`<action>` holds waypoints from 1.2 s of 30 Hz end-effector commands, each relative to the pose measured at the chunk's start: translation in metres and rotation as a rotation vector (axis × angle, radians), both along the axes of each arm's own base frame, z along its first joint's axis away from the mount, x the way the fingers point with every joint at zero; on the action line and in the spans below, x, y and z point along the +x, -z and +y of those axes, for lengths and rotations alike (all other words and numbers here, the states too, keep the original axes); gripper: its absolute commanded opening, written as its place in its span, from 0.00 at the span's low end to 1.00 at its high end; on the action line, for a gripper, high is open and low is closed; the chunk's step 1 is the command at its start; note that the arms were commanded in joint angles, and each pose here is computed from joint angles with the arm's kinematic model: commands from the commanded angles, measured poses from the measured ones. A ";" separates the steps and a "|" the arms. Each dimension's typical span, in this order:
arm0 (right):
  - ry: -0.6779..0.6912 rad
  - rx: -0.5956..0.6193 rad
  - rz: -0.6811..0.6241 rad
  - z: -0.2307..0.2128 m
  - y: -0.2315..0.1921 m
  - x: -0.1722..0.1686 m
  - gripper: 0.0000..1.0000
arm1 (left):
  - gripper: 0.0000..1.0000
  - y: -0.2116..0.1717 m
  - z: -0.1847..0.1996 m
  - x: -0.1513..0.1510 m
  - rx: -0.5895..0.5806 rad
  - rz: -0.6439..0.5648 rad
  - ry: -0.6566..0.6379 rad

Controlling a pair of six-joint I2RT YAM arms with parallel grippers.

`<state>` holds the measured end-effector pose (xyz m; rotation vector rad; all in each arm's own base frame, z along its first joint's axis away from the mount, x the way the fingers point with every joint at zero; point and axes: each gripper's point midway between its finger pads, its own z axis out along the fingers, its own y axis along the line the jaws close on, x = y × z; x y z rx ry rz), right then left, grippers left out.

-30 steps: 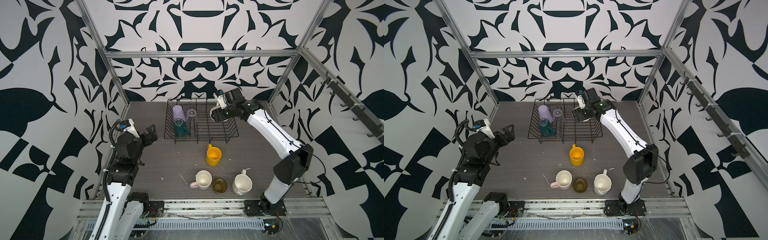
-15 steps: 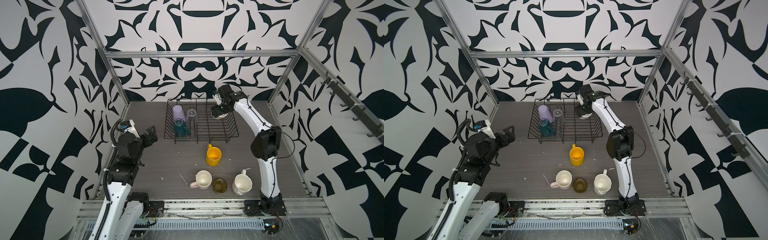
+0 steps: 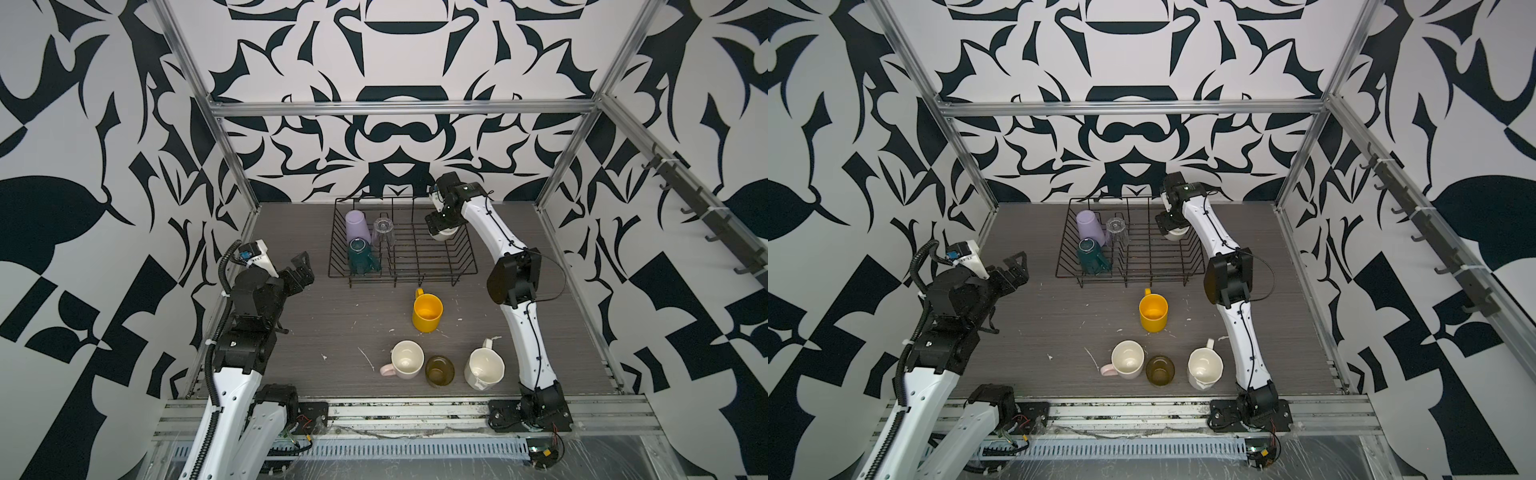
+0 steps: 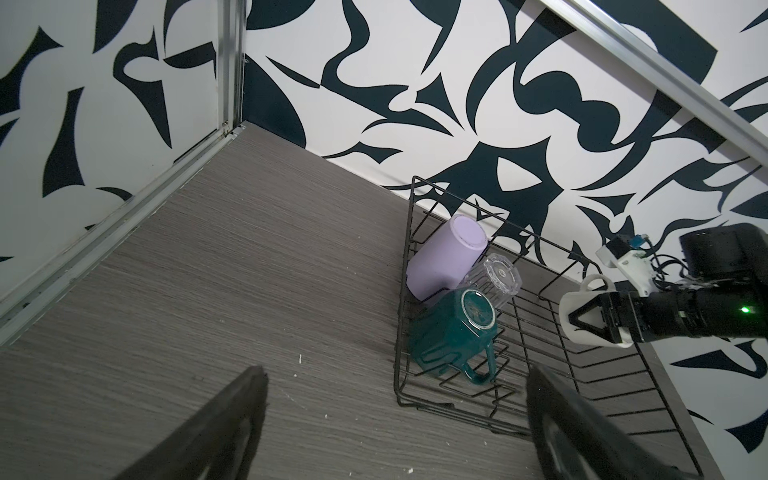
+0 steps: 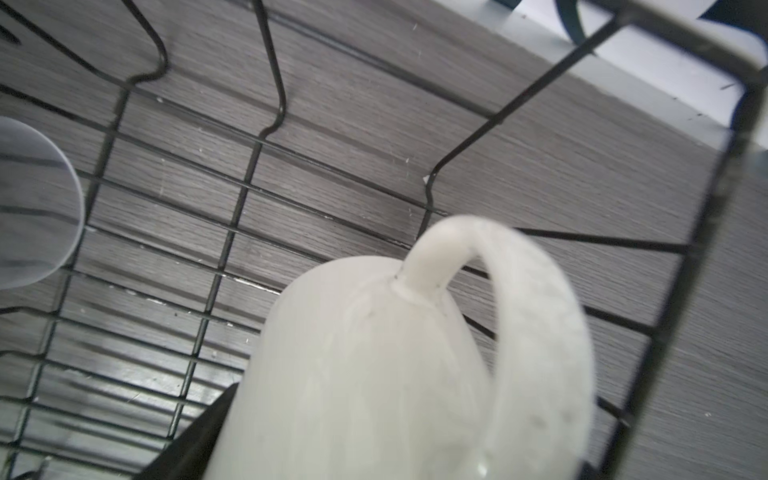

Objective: Load the cups into the dish rack
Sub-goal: 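Lower the mug upside down into the rack while the left arm withdraws, then open the right gripper to release the mug in the rack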

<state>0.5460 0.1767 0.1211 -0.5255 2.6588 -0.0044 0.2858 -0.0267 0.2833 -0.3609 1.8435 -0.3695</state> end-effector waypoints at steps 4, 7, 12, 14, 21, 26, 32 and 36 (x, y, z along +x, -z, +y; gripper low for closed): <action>-0.006 0.009 -0.089 0.005 -0.026 0.013 0.00 | 0.99 0.001 0.001 -0.005 0.000 0.015 -0.004; -0.008 0.005 -0.071 0.005 -0.015 0.014 0.00 | 0.99 0.003 0.002 -0.004 0.002 0.017 -0.008; -0.011 0.008 -0.085 0.008 -0.014 0.020 0.00 | 0.99 0.003 0.000 -0.002 -0.007 0.017 -0.002; -0.011 0.006 -0.080 0.007 -0.010 0.020 0.00 | 0.99 0.005 0.001 -0.001 -0.005 0.022 -0.004; -0.016 0.018 -0.069 0.010 -0.005 0.020 0.49 | 0.99 0.004 0.000 0.000 -0.008 0.024 0.001; -0.029 0.051 -0.083 0.016 -0.013 0.021 0.75 | 0.99 0.005 -0.001 0.000 -0.012 0.023 0.001; -0.027 0.076 -0.097 0.019 -0.021 0.022 0.88 | 0.99 0.006 -0.001 0.000 -0.015 0.026 0.002; -0.026 0.094 -0.103 0.022 -0.025 0.021 0.91 | 0.99 0.004 0.000 -0.001 -0.014 0.025 -0.002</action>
